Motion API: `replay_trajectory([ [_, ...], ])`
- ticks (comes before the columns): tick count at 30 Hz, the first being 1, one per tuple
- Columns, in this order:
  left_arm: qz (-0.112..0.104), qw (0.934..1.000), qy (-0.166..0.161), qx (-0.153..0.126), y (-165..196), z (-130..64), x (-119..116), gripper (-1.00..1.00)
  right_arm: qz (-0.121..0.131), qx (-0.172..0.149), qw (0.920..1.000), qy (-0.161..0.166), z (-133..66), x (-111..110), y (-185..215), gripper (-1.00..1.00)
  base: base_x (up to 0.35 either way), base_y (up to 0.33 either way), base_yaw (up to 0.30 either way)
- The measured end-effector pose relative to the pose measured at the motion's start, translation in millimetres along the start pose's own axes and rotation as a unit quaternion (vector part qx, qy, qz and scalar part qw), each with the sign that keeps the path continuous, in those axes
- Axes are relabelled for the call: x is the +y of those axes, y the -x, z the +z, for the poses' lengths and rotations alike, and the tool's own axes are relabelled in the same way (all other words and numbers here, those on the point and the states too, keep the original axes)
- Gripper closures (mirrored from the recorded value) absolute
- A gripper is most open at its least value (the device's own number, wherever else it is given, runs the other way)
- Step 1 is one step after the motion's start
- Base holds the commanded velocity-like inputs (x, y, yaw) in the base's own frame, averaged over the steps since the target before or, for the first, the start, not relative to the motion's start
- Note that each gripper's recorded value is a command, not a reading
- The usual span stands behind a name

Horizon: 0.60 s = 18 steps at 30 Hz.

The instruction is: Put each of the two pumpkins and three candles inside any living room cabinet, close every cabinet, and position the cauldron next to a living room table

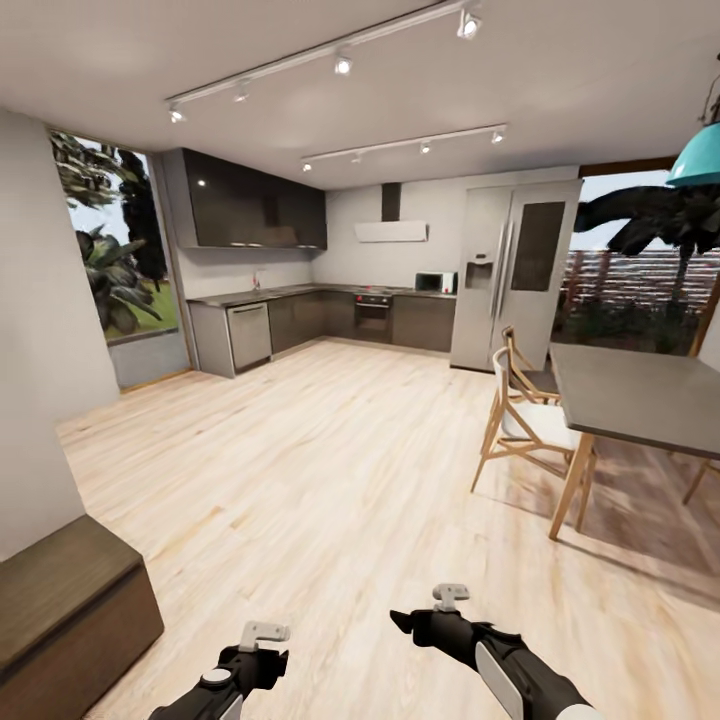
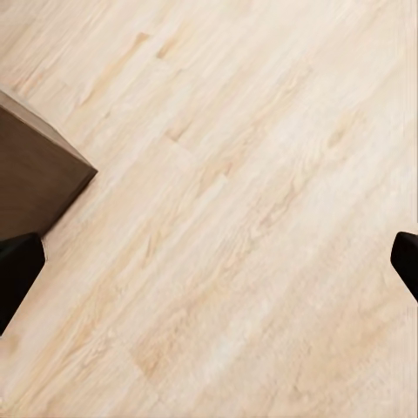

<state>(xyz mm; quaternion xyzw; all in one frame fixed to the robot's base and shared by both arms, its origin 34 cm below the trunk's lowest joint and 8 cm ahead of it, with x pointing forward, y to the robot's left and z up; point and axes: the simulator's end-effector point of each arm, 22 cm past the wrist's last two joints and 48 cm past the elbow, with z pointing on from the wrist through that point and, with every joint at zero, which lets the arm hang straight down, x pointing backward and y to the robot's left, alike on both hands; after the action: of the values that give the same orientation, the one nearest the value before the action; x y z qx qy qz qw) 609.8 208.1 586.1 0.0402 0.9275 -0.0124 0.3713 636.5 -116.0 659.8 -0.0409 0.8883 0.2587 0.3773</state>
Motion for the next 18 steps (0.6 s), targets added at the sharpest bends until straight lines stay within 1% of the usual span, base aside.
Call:
replay_trajectory([
  [6,0.000,1.0000,0.000,-0.002,1.3,-0.6,0.1,-1.00,0.001,-0.001,1.0000,0.001,-0.1,1.5,1.2,-1.00,0.020,-0.021,0.281],
  [13,0.000,1.0000,0.000,-0.003,1.6,-0.6,0.1,-1.00,0.004,-0.001,1.0000,-0.001,-1.4,-1.5,1.3,-1.00,0.071,-0.072,0.286],
  [18,0.000,1.0000,0.000,-0.001,-0.2,-0.1,0.1,-1.00,0.006,0.002,1.0000,0.000,0.6,1.2,-1.0,-1.00,0.079,-0.080,0.261],
])
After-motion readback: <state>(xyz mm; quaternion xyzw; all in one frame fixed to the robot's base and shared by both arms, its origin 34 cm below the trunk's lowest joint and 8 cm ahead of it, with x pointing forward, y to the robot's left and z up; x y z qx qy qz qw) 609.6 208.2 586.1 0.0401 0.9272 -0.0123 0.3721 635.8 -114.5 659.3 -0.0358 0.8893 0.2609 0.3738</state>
